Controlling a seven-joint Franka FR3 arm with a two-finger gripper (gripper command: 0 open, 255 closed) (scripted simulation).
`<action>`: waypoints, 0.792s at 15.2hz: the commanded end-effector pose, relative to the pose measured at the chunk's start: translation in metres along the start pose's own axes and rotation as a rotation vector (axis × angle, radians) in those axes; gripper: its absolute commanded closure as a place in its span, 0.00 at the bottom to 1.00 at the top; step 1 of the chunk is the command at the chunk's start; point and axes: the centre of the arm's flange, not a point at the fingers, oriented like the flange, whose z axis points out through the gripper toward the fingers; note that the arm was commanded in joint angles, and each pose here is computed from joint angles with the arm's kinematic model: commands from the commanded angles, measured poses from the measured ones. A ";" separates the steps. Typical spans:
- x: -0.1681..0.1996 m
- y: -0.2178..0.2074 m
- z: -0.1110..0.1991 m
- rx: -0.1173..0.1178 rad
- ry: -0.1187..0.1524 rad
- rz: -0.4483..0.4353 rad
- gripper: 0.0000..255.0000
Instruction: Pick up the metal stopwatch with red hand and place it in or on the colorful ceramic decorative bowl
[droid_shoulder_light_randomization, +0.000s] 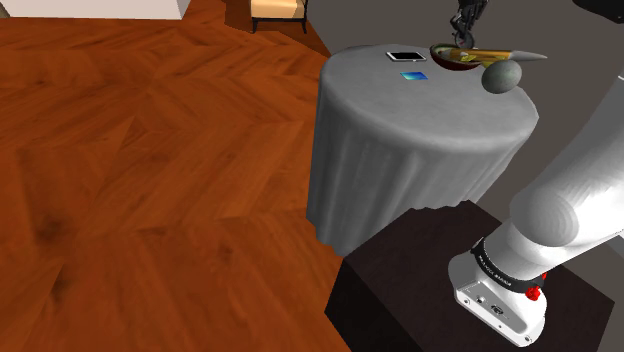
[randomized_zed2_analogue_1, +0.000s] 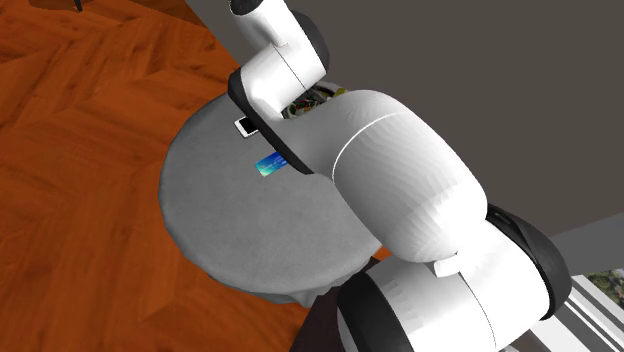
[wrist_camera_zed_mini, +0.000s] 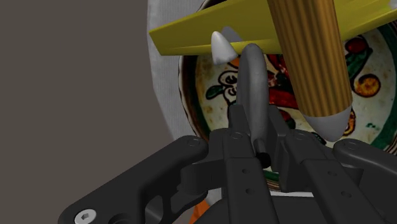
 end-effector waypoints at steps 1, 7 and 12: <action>0.000 0.000 0.000 0.000 0.000 0.000 1.00; 0.000 0.000 0.000 0.000 0.000 0.000 0.00; 0.000 0.000 -0.026 0.000 0.000 0.000 0.00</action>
